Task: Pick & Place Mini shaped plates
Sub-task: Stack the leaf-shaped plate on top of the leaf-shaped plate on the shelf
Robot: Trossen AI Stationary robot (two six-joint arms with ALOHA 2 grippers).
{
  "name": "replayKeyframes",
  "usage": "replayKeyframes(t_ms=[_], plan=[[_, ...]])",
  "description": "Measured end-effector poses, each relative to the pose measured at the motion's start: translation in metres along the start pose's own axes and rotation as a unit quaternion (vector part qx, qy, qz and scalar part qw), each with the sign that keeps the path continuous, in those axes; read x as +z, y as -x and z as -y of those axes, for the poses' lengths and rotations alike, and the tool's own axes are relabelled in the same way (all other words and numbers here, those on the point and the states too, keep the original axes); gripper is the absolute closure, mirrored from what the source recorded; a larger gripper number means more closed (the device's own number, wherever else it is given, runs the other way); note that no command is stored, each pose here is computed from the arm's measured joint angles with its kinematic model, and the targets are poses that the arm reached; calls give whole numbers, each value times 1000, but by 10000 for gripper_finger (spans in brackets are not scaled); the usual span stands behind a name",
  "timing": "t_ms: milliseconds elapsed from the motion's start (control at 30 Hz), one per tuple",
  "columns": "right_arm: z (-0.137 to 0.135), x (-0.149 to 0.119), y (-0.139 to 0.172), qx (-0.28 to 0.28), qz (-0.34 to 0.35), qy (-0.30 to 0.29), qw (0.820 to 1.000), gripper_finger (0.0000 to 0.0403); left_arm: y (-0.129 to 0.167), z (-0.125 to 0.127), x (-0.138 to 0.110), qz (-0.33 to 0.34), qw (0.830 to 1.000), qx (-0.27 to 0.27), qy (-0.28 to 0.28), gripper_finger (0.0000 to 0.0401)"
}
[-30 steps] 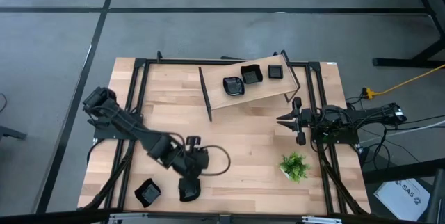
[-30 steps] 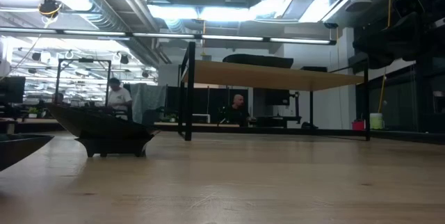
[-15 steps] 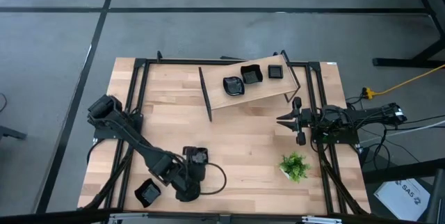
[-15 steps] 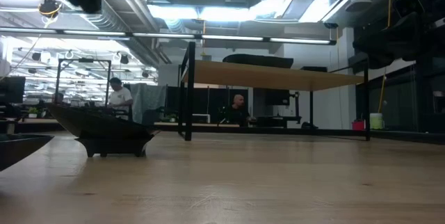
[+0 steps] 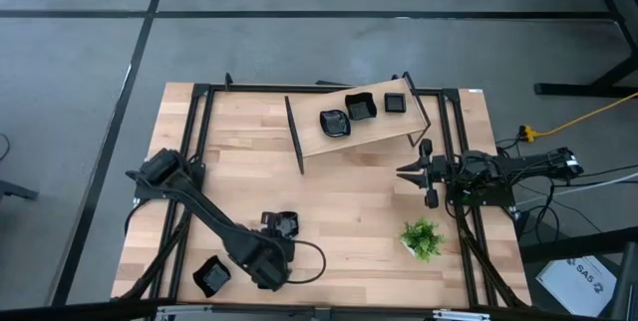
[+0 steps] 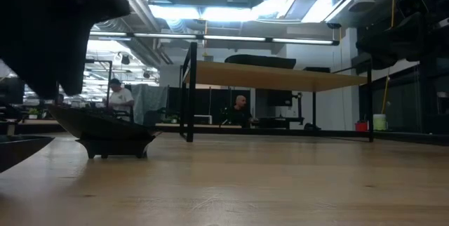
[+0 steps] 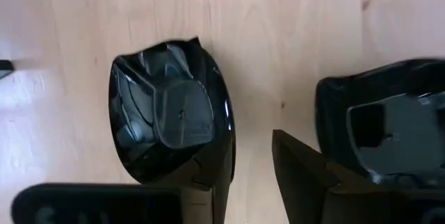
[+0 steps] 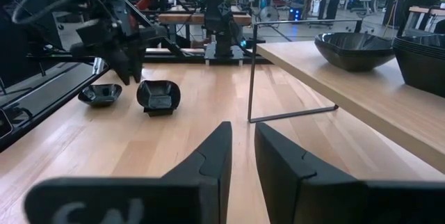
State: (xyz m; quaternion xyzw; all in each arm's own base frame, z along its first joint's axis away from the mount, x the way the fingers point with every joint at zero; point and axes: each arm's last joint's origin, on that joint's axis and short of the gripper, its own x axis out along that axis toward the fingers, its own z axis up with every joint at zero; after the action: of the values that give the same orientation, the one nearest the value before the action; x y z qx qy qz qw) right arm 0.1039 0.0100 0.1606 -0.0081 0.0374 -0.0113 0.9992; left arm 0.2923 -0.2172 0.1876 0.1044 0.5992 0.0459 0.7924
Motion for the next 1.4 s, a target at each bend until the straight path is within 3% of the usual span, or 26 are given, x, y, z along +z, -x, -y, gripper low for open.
replayKeyframes(t_ms=[267, 733, 1067, 1200, 1400], plan=[[0, 0, 0, 0, 0, 0, 1000, 338, -9, 0, -2, -6, 999, 40, -10, 288], [0, 0, 0, 0, 0, 0, 1000, 338, -30, 6, -5, -52, 998, 37, -20, 287], [0, 0, 0, 0, 0, 0, 1000, 338, -24, 4, -2, -30, 998, 59, -19, 289], [0, 0, 0, 0, 0, 0, 1000, 338, -25, 2, -1, -35, 998, 52, -15, 317], [0, 0, 0, 0, 0, 0, 1000, 338, -26, 1, 0, -45, 998, 39, -7, 392]])
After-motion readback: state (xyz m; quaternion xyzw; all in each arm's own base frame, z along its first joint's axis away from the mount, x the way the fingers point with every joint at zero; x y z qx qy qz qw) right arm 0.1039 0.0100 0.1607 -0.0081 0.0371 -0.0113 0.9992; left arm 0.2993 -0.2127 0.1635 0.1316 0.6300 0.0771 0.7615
